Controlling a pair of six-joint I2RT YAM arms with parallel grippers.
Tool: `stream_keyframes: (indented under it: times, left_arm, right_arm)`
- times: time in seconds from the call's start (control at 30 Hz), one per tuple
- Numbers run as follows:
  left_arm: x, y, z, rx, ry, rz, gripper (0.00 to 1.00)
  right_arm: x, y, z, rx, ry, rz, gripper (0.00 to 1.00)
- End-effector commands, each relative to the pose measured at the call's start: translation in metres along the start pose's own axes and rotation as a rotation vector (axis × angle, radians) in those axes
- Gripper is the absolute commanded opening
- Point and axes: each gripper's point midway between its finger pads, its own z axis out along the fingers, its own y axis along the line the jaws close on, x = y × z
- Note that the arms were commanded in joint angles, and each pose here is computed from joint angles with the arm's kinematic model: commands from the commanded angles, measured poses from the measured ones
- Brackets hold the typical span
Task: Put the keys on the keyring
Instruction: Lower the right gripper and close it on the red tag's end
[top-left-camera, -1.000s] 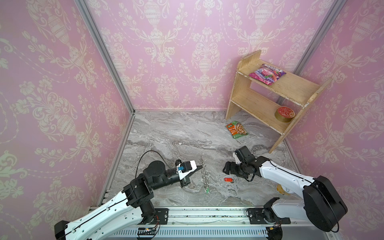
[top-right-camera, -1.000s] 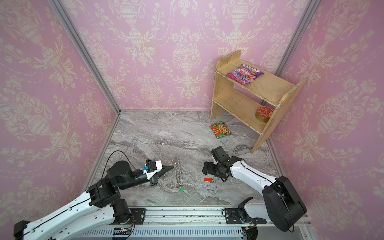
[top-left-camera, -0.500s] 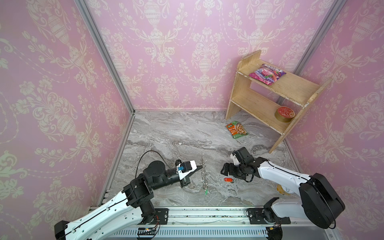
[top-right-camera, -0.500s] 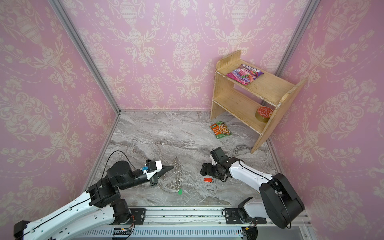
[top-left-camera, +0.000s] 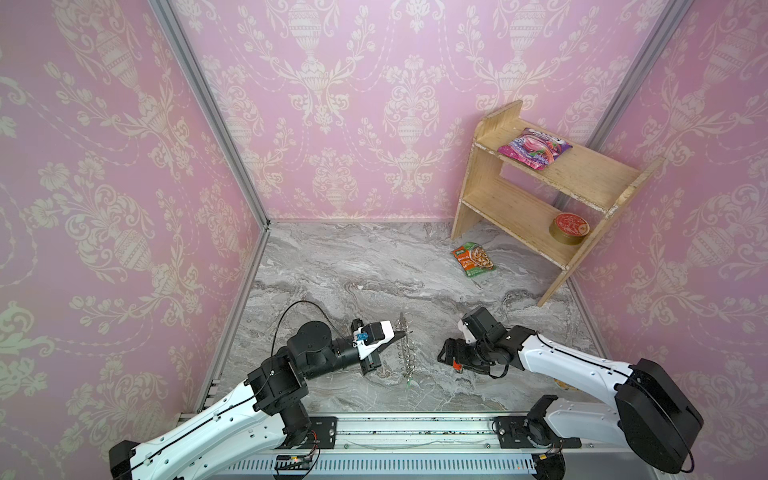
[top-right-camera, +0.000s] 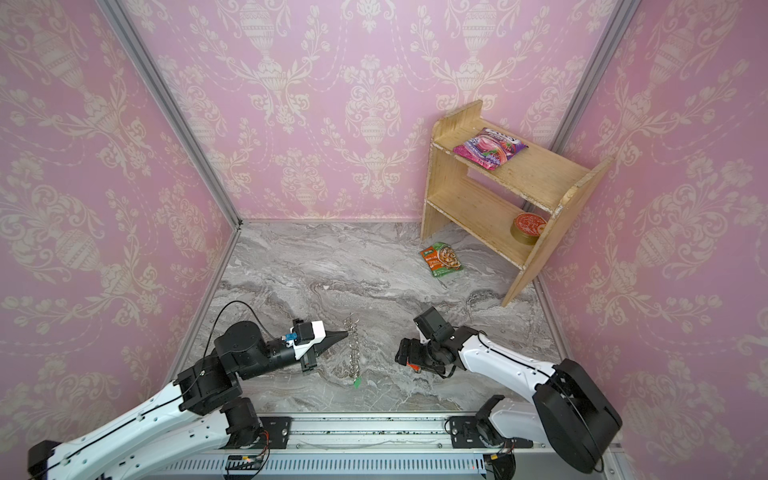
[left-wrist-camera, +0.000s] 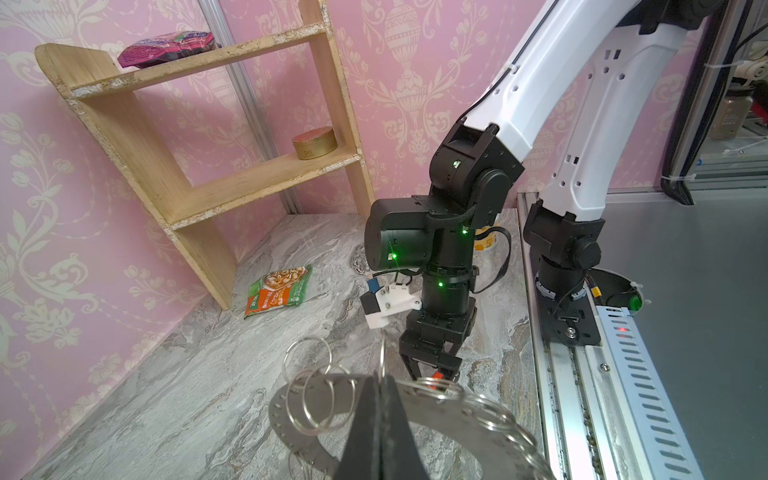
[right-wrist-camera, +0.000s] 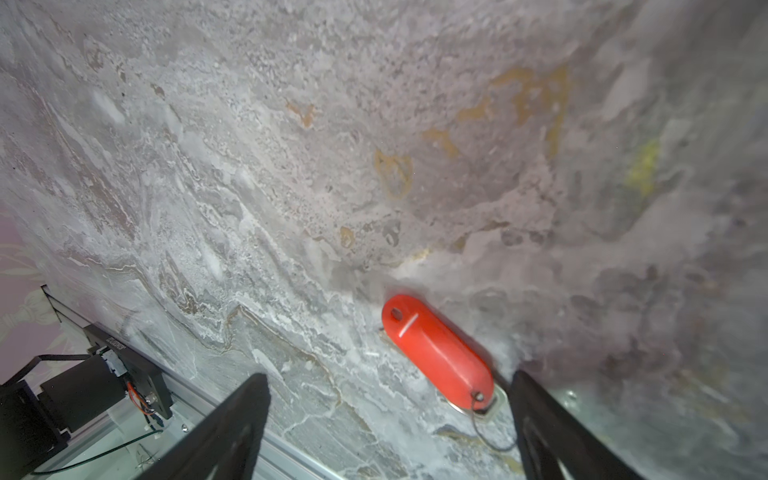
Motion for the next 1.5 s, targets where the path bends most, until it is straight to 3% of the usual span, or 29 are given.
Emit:
stream_keyframes:
  times: [0.0,0.17,0.3,0.43,0.63,1.0,1.47]
  left_arm:
    - [-0.019,0.003,-0.005,-0.007,-0.050,-0.007,0.00]
    - [-0.020,0.003,-0.006,-0.004,-0.052,-0.007,0.00]
    - [-0.019,0.003,-0.008,-0.006,-0.050,-0.004,0.00]
    - [-0.018,0.001,-0.007,-0.002,-0.052,-0.004,0.00]
    - [-0.019,0.002,-0.006,-0.003,-0.052,-0.002,0.00]
    - [-0.014,0.003,0.001,0.005,-0.033,0.000,0.00]
    - [-0.020,0.000,-0.012,0.003,-0.055,0.015,0.00]
  right_arm:
    - [0.012,0.004,0.006,-0.012,0.026,0.053,0.92]
    - [0.008,0.001,-0.008,0.078,-0.017,-0.044,0.90]
    - [0.000,-0.024,-0.034,0.171,-0.157,-0.121,0.79]
    - [0.005,-0.040,-0.032,0.133,-0.258,-0.216,0.70]
    - [0.010,-0.032,-0.036,0.069,-0.327,-0.390,0.67]
    - [0.023,-0.033,-0.015,0.198,-0.395,-0.493,0.54]
    - [0.024,-0.040,0.004,0.204,-0.440,-0.543,0.33]
